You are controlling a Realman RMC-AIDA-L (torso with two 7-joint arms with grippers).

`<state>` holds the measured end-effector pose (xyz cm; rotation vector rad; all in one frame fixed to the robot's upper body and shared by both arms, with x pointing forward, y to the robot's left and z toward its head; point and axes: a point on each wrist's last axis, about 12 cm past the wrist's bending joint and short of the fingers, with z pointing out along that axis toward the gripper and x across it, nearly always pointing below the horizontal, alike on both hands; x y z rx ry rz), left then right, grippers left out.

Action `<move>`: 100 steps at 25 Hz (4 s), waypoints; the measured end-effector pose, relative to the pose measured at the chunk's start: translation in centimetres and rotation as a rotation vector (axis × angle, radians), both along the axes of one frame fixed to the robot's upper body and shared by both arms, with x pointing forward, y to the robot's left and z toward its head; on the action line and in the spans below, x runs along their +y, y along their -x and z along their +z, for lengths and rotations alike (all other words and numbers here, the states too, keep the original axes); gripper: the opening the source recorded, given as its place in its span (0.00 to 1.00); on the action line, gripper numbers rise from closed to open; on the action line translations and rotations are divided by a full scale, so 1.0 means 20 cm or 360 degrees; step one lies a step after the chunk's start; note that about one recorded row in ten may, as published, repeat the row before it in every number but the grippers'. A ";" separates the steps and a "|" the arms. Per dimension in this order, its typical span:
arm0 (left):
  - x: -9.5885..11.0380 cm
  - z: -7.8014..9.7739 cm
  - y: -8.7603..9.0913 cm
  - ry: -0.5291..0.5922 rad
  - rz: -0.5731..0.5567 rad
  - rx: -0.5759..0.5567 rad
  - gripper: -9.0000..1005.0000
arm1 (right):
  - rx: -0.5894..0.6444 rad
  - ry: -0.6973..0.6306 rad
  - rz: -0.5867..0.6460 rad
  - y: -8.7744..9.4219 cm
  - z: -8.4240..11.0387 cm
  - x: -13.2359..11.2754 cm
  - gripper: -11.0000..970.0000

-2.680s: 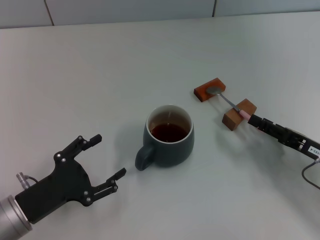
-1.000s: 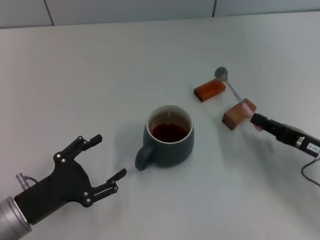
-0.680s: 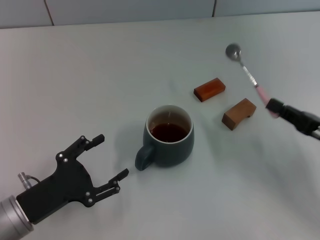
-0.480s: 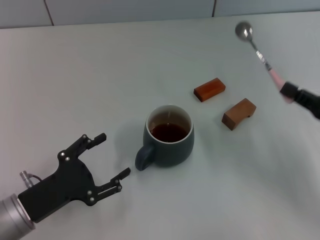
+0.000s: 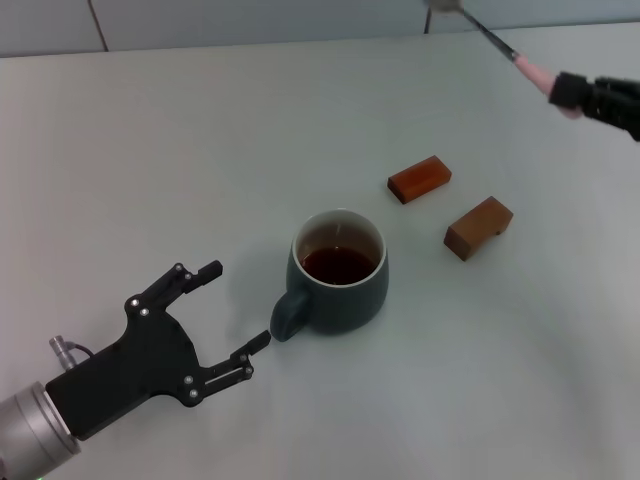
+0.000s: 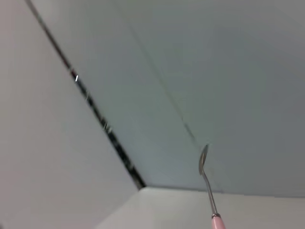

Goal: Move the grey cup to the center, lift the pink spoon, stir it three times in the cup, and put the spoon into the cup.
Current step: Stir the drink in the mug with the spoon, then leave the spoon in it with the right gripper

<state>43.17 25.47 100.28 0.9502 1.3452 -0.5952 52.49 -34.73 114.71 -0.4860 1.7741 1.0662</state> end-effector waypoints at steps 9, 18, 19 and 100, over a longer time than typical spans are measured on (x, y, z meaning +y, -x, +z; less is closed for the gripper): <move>-0.02 0.00 0.00 0.0022 0.0005 -0.0007 0.85 | 0.0022 0.0259 0.0141 -0.15 0.34 0.05 0.13; -0.04 0.00 0.01 0.0029 0.0011 -0.0011 0.85 | 0.0179 0.0446 0.0265 -0.27 0.52 0.12 0.13; -0.05 0.00 0.01 0.0031 0.0012 -0.0010 0.85 | 0.0219 0.0503 0.0283 -0.29 0.56 0.14 0.13; -0.08 -0.03 -0.02 -0.0010 0.0138 -0.0029 0.85 | 0.0986 0.1474 0.0896 -0.52 0.85 0.82 0.13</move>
